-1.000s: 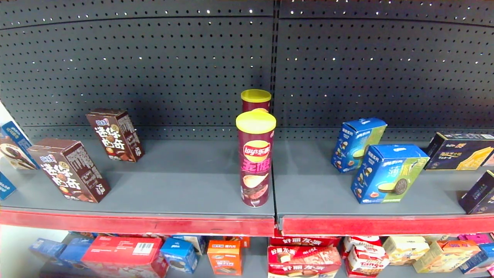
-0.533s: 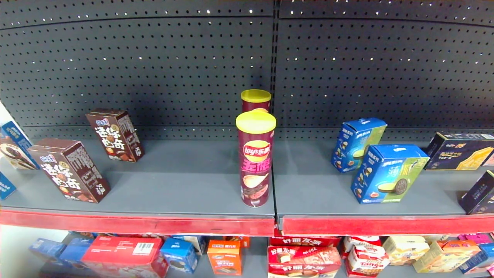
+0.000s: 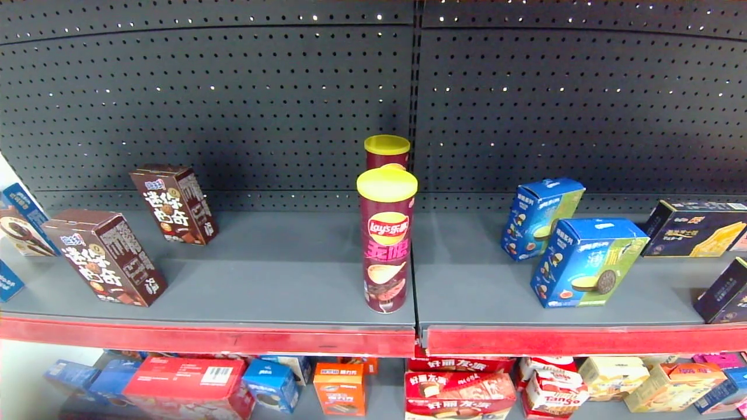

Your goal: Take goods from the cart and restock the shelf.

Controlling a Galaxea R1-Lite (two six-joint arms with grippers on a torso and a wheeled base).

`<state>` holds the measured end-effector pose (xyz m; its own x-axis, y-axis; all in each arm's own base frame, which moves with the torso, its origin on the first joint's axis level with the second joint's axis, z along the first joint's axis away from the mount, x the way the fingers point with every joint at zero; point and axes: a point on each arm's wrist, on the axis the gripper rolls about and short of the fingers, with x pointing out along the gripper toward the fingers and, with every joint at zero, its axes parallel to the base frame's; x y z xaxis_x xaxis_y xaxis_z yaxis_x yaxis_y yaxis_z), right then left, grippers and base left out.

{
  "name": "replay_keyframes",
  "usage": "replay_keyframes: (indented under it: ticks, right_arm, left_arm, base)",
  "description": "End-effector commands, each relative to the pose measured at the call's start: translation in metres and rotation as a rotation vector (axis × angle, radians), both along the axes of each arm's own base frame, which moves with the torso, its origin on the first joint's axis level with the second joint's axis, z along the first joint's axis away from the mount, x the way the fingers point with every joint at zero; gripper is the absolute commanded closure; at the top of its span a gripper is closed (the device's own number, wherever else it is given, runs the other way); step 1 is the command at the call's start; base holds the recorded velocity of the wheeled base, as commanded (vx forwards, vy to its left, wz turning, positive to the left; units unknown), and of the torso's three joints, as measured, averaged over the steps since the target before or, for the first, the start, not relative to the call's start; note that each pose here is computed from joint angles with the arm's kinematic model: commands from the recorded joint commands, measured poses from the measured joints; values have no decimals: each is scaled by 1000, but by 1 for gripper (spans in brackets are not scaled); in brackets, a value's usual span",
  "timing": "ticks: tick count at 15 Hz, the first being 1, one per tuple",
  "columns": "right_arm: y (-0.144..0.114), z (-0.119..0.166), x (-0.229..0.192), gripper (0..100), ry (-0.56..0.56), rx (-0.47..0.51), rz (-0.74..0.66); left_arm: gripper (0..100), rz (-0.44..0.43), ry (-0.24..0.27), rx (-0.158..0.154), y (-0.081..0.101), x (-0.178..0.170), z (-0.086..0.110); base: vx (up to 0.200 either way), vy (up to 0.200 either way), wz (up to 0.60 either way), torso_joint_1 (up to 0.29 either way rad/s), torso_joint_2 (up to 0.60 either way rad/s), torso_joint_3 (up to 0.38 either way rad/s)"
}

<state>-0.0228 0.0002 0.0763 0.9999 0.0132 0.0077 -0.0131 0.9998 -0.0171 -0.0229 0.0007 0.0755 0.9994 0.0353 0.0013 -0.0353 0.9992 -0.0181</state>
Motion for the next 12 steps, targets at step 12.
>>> replay_keyframes:
  ticks: [12]
  right_arm:
    - [0,0,0,0,3,3,-4]
  left_arm:
    - [0,3,1,0,0,0,0]
  base:
    - [0,0,0,0,0,0]
